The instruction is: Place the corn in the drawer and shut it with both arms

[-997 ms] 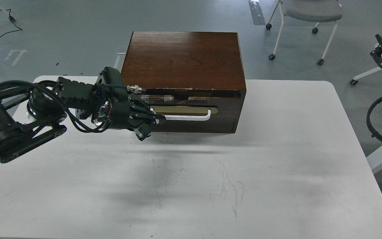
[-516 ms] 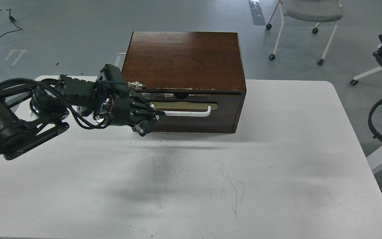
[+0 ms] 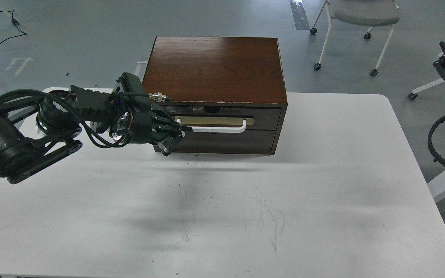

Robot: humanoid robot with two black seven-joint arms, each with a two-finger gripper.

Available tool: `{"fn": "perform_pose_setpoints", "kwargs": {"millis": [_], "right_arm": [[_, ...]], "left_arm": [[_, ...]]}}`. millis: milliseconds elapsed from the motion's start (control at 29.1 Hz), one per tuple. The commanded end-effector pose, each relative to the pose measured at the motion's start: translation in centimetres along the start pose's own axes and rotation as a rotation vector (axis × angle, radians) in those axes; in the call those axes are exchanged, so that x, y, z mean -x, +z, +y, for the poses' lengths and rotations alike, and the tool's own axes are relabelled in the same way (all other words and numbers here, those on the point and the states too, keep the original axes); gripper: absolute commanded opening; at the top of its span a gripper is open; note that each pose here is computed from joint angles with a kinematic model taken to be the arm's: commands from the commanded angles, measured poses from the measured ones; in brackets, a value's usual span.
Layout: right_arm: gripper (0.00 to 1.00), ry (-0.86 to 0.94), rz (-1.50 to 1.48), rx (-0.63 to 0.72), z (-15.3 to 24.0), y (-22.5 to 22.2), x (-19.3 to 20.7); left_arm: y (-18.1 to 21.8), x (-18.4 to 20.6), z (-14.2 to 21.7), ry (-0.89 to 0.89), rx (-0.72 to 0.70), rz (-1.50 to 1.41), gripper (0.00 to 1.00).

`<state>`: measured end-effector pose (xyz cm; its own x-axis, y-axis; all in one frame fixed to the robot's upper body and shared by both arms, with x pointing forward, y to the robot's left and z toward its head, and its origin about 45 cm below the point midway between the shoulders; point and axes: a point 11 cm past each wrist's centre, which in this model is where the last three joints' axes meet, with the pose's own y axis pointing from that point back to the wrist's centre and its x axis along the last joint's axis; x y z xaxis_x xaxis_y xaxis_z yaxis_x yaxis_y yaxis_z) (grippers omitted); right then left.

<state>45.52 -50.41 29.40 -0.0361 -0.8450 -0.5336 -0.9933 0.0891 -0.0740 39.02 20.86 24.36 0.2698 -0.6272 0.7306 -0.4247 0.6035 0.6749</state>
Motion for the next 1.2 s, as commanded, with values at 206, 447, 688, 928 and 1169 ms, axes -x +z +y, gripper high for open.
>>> {"fn": "perform_pose_setpoints", "kwargs": {"millis": [206,447,688,928,1169], "right_arm": [[1.00,0.007,0.000,0.001,0.2,0.2,-0.3],[1.00,0.019,0.006,0.003,0.6,0.2,-1.0],[1.00,0.021,0.007,0.001,0.6,0.1,-1.0],[1.00,0.042,-0.009,-0.013,0.8,0.0,-1.5],[1.00,0.052,-0.036,0.024,1.3,2.7,-1.9]], "left_arm": [[1.6,-2.7,0.5,0.171,0.098,0.148,0.89],[0.3,-7.7,5.4,0.484,0.294,0.688,0.98],[-6.4,-9.2,9.8,0.797,0.358,1.162,0.98],[-17.8,-1.2,16.9,1.394,0.346,1.775,0.98],[-19.4,11.4,14.8,1.599,0.121,2.125,0.98]]}}
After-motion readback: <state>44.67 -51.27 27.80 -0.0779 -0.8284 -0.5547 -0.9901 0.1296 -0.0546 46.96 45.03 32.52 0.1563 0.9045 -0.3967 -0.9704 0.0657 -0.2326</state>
